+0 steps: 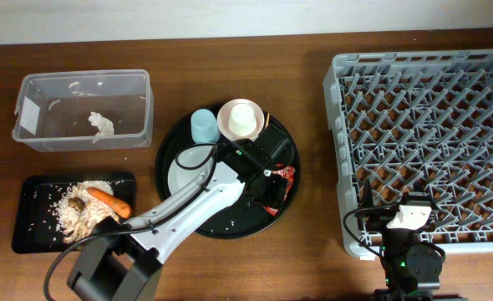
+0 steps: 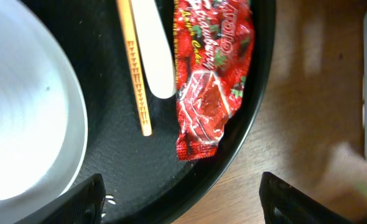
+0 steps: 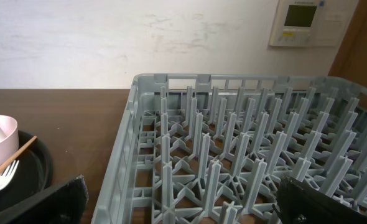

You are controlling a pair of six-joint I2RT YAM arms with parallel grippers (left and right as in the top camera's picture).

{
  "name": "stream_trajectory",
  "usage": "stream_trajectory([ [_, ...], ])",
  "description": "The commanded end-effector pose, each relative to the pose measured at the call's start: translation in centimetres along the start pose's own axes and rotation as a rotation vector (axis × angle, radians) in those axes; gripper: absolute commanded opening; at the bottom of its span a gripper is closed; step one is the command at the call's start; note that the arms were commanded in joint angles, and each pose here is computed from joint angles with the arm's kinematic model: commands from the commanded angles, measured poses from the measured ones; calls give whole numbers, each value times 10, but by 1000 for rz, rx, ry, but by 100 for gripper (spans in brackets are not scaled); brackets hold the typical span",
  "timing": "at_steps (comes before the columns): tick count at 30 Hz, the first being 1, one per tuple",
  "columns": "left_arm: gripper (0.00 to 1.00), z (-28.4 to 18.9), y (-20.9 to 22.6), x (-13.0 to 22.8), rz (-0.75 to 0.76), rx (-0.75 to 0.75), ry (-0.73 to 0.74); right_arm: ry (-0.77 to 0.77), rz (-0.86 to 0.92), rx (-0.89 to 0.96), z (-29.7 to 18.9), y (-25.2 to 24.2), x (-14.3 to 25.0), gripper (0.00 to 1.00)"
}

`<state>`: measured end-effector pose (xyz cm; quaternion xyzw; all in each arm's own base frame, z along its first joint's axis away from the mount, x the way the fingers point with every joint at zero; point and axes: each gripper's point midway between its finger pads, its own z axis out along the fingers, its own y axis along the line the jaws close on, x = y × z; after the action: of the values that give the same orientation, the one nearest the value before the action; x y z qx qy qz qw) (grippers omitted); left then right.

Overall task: Sort waste into correct bins and load items into the dishwasher rack
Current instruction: 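Reach the left gripper to the red snack wrapper and grasp it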

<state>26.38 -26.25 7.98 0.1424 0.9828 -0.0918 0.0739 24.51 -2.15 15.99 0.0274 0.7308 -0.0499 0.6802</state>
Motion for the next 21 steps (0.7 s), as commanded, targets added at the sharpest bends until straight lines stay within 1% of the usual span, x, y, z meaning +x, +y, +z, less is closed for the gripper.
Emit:
stream_trajectory([
  [1, 79, 12, 2, 12, -119, -1, 49, 6, -3, 7, 0, -2, 3, 99],
  [3, 79, 19, -7, 16, -123, 48, 85, 6, -3, 7, 0, -2, 3, 99],
  [7, 79, 33, -15, 23, -118, 72, 136, 6, -3, 7, 0, -2, 3, 99],
  [11, 79, 35, -32, 26, -88, 114, 136, 6, -3, 7, 0, -2, 3, 99],
  [14, 79, 35, -38, 31, -80, 111, 143, 6, -3, 7, 0, -2, 3, 99],
  [17, 78, 37, -34, 29, -81, 79, 122, 6, -3, 7, 0, -2, 3, 99],
  [21, 78, 37, -34, 30, -100, 75, 125, 6, -3, 8, 0, -2, 3, 98],
])
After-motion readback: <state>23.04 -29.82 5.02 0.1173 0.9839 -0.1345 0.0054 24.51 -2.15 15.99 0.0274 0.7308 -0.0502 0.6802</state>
